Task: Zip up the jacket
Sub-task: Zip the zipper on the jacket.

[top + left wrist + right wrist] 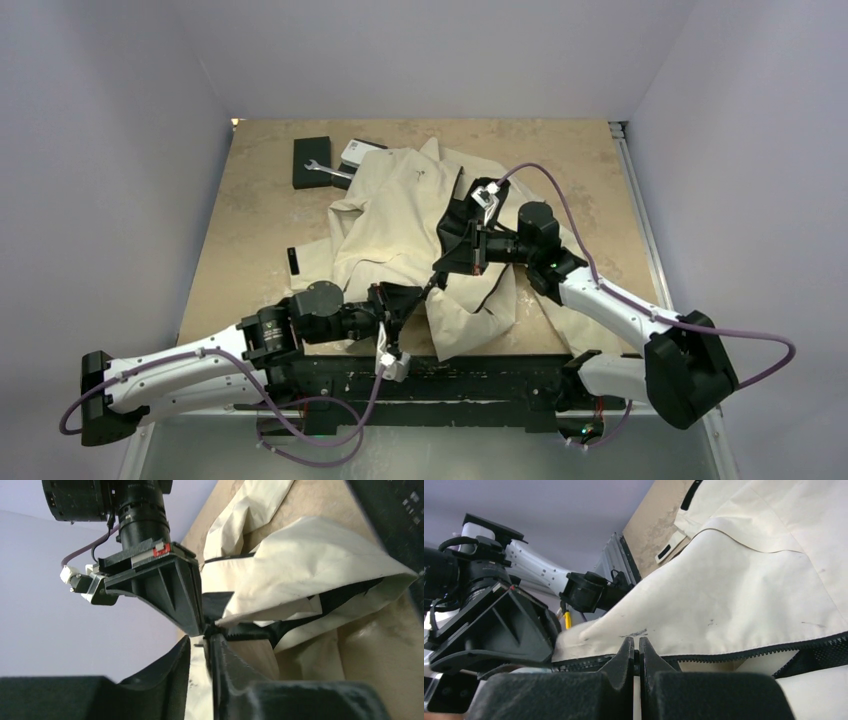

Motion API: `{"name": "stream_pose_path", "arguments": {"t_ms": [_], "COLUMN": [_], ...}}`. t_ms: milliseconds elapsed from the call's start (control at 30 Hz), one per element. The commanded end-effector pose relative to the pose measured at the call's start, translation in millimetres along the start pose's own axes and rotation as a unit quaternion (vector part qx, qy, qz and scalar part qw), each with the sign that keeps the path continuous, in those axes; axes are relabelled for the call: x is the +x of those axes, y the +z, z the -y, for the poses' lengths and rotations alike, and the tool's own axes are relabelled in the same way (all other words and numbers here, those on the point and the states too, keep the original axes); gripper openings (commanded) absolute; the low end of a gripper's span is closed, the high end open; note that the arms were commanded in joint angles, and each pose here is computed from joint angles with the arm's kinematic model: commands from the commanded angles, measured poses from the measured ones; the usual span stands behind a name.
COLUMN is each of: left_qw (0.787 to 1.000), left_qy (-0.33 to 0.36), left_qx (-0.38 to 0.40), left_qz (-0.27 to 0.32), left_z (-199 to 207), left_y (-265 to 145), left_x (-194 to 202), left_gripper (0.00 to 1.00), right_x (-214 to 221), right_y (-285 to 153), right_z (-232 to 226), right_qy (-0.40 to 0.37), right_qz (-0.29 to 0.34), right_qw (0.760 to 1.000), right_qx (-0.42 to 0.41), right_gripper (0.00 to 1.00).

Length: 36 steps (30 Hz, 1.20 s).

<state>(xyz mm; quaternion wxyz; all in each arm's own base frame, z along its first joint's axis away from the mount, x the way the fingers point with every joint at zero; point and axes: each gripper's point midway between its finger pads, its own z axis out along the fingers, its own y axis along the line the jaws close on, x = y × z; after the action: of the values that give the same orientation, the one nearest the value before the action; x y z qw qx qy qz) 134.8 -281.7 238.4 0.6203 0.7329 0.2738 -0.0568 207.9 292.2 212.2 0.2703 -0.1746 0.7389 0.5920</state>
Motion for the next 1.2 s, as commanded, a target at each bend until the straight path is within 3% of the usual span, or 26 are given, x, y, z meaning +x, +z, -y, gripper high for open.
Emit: {"name": "stream_pose_path", "arguments": {"t_ms": [0,167,300,367,600,700,900,1033,1167], "left_qw": [0.999,0.999,0.998,0.998,0.997,0.996,0.987,0.975,0.967], "left_qy": [0.011,0.015,0.020,0.024,0.056,0.078,0.157,0.220,0.251], "left_qx": [-0.003,0.015,0.042,0.059,0.061,0.048,-0.005,-0.040,-0.022], "left_qz": [0.051,0.033,0.029,0.016,-0.011,-0.002,0.017,-0.014,-0.034], "left_z": [-6.4,4.5,16.6,25.3,28.5,18.0,-27.9,-76.8,-95.0], "left_y": [-0.1,9.3,13.8,15.5,15.7,16.8,17.5,8.4,-3.6], "left_x": [-22.3,-12.4,-8.5,-1.9,11.0,5.5,-14.3,-21.3,-24.4], "left_gripper": [0.31,0.55,0.57,0.53,0.24,0.01,0.00,0.00,0.00], "right_x": [-22.0,-17.0,-12.8,-12.5,-10.0,-7.6,-31.7,-94.2,-164.5], "right_y": [1.6,-2.0,-3.7,-4.2,-5.0,-3.1,6.0,2.3,-11.4], "right_z": [-8.7,-19.0,-20.4,-21.0,-21.3,-18.1,1.0,25.7,47.2], "right_qy": [-0.034,-0.031,-0.028,-0.028,-0.027,-0.024,-0.030,-0.073,-0.107], "right_qz": [0.024,0.019,0.015,0.015,0.011,0.005,0.015,0.052,0.104], "right_qw": [0.999,0.999,0.999,0.999,0.999,0.999,0.999,0.995,0.985], "right_qx": [-0.004,-0.024,-0.029,-0.029,-0.031,-0.032,-0.001,0.050,0.090], "right_gripper": [0.00,0.00,0.00,0.00,0.00,0.00,0.00,0.00,0.00]}}
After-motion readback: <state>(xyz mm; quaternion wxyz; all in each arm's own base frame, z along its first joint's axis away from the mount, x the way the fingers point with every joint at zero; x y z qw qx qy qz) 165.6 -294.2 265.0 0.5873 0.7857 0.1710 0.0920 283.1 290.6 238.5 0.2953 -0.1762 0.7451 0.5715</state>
